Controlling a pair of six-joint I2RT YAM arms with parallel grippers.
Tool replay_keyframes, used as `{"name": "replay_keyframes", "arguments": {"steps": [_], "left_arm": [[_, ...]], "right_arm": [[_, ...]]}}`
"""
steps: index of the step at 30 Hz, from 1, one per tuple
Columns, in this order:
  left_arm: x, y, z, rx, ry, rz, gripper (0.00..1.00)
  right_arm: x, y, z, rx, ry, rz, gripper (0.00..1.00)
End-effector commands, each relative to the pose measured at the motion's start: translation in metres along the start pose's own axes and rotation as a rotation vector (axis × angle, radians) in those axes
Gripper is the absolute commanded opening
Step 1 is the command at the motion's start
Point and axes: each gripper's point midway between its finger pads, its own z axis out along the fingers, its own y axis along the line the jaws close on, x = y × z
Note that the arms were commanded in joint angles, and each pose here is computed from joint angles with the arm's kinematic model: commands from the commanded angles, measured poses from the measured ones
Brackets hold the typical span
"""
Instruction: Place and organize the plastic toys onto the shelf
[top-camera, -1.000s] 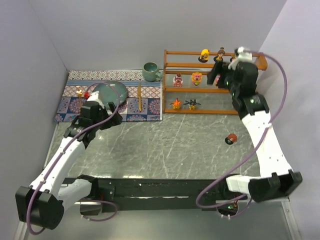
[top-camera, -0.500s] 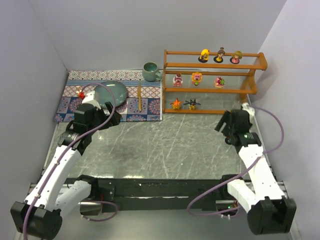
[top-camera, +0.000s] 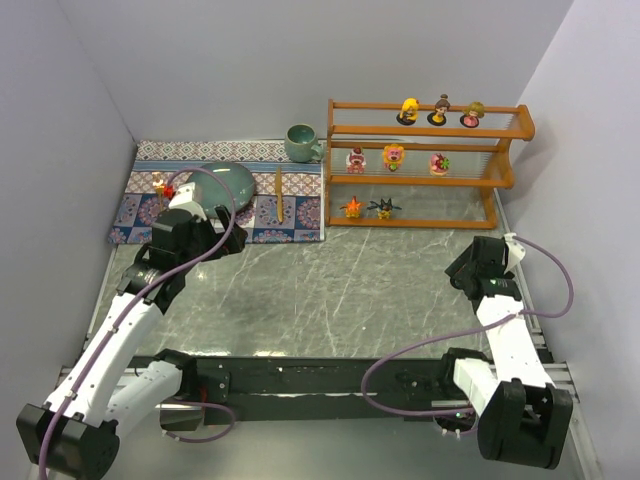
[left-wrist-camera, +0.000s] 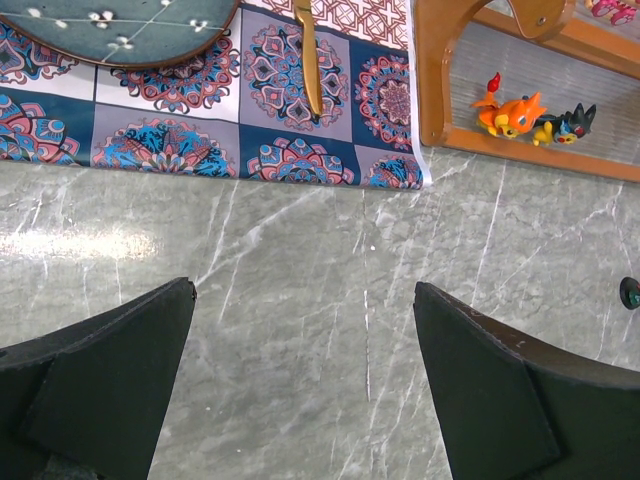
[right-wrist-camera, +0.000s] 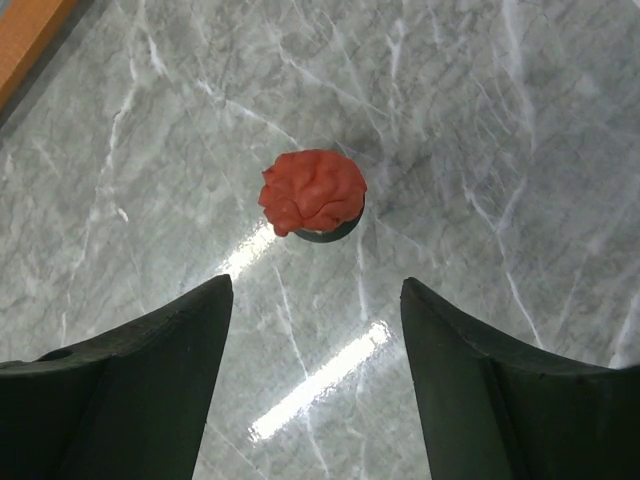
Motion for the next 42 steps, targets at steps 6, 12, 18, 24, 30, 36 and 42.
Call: {"name": "replay_keyframes", "arguments": {"steps": [6, 12, 18, 24, 30, 36, 42], "left_arm": [[-0.005, -0.001, -0.002, 0.002, -0.028, 0.016, 0.97], [-0.005, -0.002, -0.001, 0.005, -0.023, 0.016, 0.97], [-0.005, -0.002, -0.002, 0.002, -0.025, 0.019, 0.97], [-0.004, -0.003, -0.002, 0.003, -0.022, 0.023, 0.97], [-0.004, -0.003, -0.002, 0.001, -0.022, 0.024, 0.97], [-0.003, -0.002, -0.001, -0.001, -0.018, 0.024, 0.97], [-0.002, -0.002, -0.001, -0.001, -0.016, 0.025, 0.97]], "right_arm": [[-0.019, 0.008, 0.012, 0.022, -0.049, 0.070, 0.72], [-0.014, 0.010, 0.020, 0.041, -0.009, 0.081, 0.70], [-0.021, 0.006, 0.022, 0.073, -0.040, 0.094, 0.67], [-0.018, 0.009, 0.031, 0.077, -0.026, 0.107, 0.66], [-0.026, 0.011, 0.035, 0.082, -0.054, 0.117, 0.66], [-0.024, 0.011, 0.041, 0.097, -0.039, 0.111, 0.66], [-0.023, 0.006, 0.041, 0.117, -0.048, 0.107, 0.52]]}}
